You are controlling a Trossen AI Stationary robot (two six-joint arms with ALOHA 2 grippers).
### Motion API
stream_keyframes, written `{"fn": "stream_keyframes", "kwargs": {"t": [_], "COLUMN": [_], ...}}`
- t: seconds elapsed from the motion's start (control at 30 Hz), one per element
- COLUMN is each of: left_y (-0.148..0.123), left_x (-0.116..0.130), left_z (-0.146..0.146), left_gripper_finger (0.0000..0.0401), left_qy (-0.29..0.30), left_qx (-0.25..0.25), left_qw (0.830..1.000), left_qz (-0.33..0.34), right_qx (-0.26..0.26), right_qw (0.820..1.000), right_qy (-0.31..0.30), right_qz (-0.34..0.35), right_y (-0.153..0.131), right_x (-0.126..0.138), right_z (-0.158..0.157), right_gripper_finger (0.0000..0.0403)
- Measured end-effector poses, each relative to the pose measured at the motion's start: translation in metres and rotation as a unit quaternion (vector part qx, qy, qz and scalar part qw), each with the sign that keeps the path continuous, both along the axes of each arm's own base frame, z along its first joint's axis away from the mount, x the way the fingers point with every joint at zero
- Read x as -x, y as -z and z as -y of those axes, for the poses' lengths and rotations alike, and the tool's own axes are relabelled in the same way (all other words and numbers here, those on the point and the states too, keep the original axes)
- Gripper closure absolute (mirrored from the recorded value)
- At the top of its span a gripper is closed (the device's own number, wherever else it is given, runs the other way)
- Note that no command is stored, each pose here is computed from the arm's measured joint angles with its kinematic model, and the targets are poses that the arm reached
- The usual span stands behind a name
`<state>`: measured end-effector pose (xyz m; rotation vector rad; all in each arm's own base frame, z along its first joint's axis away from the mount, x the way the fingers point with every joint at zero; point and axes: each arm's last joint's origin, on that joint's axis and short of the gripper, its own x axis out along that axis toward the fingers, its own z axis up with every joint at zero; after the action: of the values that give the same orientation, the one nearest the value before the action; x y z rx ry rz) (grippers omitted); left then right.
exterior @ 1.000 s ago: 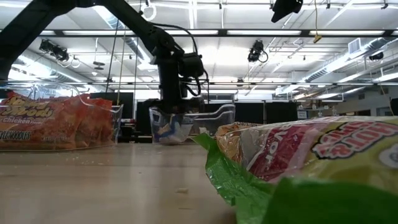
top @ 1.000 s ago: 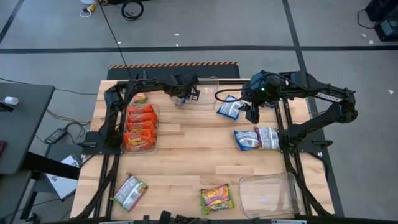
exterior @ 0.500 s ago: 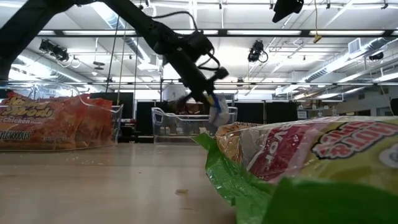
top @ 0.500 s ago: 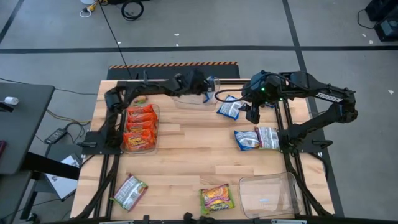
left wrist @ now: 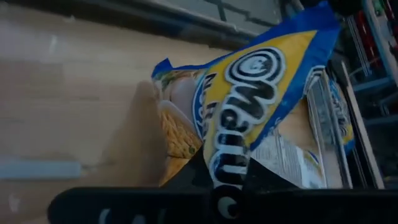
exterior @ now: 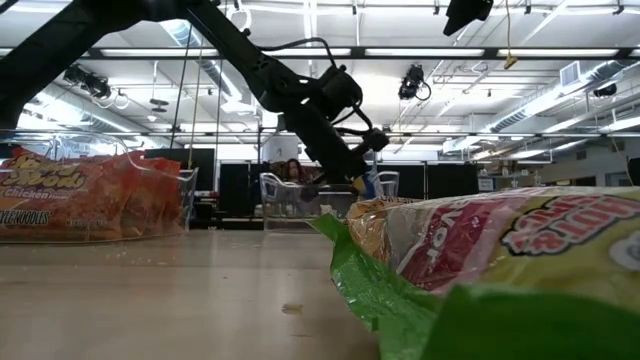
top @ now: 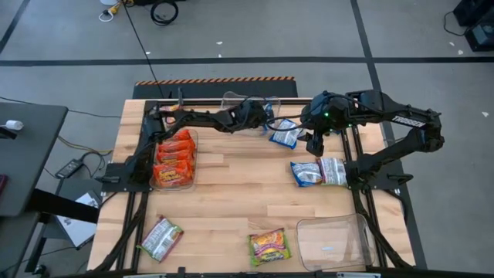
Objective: Sort Maruchan noodles
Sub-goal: Put the blue noodles into the middle transparent bin
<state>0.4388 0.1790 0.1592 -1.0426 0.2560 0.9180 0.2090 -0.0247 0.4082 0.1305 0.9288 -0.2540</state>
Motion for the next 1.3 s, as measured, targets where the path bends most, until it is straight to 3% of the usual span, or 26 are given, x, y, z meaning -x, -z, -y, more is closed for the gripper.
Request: {"fn": "stream_keyframes", "kwargs": {"t": [0.4, 0.53, 0.8, 0.97, 1.03, 1.13, 1.23, 1.3], "left_y": [-0.006, -0.02, -0.099, -0.168, -0.195, -0.231, -0.257, -0.27], "left_x": [0.002, 0.006, 0.027, 0.056, 0.074, 0.103, 0.13, 0.147], "left_z": [-0.012, -0.016, -0.011, 0.01, 0.023, 0.043, 0.063, 0.078], "left_gripper_finger": [0.0239, 0.0214, 0.0213, 0.0213, 0.0213, 0.0213, 0.0213, 0.0213], "left_qy": [0.017, 0.065, 0.116, 0.163, 0.184, 0.221, 0.251, 0.267], "left_qx": [0.01, 0.003, -0.098, -0.195, -0.234, -0.299, -0.349, -0.358], "left_qw": [0.999, 0.997, 0.986, 0.964, 0.953, 0.927, 0.903, 0.895], "left_qz": [0.035, 0.034, 0.064, 0.076, 0.063, 0.038, 0.019, 0.017], "right_qx": [0.015, 0.021, 0.023, 0.062, 0.116, 0.22, 0.259, 0.275], "right_qw": [1.0, 0.999, 0.995, 0.993, 0.982, 0.944, 0.916, 0.898], "right_qy": [-0.009, -0.019, -0.024, -0.031, -0.066, -0.126, -0.196, -0.237], "right_qz": [-0.003, -0.015, -0.094, -0.097, -0.134, -0.21, -0.237, -0.249], "right_y": [0.0, 0.007, 0.081, 0.145, 0.162, 0.179, 0.201, 0.22], "right_x": [0.0, -0.002, -0.015, -0.022, -0.018, -0.009, -0.004, 0.001], "right_z": [0.001, 0.001, 0.012, 0.021, 0.022, 0.022, 0.022, 0.023], "right_gripper_finger": [0.0183, 0.0183, 0.0182, 0.0187, 0.0187, 0.0188, 0.0188, 0.0188]}}
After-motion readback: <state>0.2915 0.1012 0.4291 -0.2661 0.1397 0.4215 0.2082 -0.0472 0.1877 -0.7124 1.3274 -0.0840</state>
